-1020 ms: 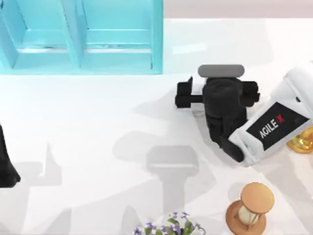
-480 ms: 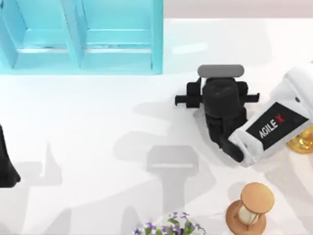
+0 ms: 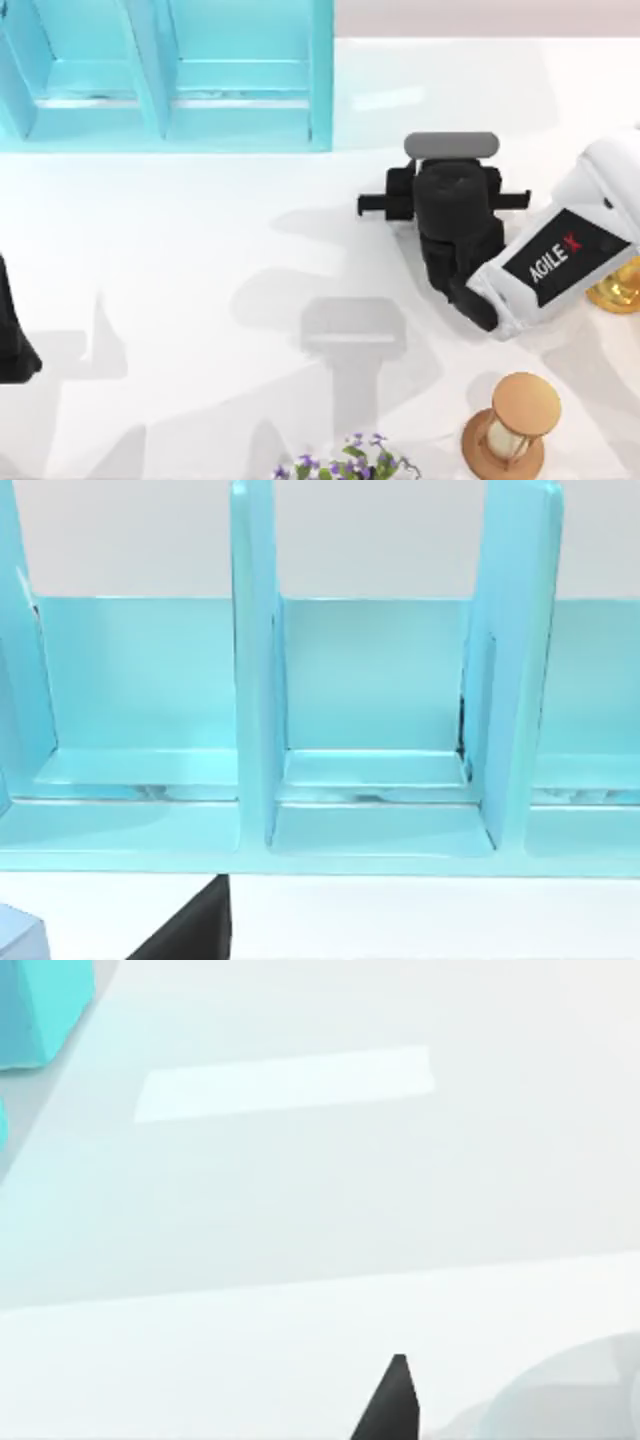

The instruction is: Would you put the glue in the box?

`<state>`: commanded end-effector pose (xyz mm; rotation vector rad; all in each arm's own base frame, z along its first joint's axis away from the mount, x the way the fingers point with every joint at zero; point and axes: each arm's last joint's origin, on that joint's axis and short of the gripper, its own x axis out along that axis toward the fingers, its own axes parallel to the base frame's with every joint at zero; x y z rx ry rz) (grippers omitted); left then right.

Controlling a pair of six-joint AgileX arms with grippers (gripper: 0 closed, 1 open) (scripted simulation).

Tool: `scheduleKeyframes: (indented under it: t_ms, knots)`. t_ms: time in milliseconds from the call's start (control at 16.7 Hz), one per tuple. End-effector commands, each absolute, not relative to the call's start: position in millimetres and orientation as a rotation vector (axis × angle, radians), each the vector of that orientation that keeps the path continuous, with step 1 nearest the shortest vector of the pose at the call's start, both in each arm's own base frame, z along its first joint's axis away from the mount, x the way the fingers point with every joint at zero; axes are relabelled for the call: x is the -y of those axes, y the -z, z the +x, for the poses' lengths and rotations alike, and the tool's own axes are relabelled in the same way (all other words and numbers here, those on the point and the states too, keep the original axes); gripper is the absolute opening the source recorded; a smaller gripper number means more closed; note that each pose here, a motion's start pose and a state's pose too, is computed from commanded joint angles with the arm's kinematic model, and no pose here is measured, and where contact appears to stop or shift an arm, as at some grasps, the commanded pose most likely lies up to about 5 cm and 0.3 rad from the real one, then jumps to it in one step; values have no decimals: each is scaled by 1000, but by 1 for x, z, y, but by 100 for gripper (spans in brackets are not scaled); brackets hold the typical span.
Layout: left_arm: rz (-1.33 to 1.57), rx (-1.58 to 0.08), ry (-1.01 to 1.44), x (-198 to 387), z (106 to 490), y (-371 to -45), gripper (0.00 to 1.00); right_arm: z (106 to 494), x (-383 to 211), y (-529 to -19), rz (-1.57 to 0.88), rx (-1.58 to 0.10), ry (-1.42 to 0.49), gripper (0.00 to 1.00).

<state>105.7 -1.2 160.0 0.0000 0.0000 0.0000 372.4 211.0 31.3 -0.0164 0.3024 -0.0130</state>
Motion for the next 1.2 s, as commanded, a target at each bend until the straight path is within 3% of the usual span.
scheduleKeyframes:
  t_ms: [480, 1200]
  knots:
    - [0, 0, 0, 1, 106, -160, 100, 373, -210, -36, -17, -305, 13, 0]
    - [0, 0, 0, 1, 106, -160, 100, 373, -210, -128, -17, -303, 16, 0]
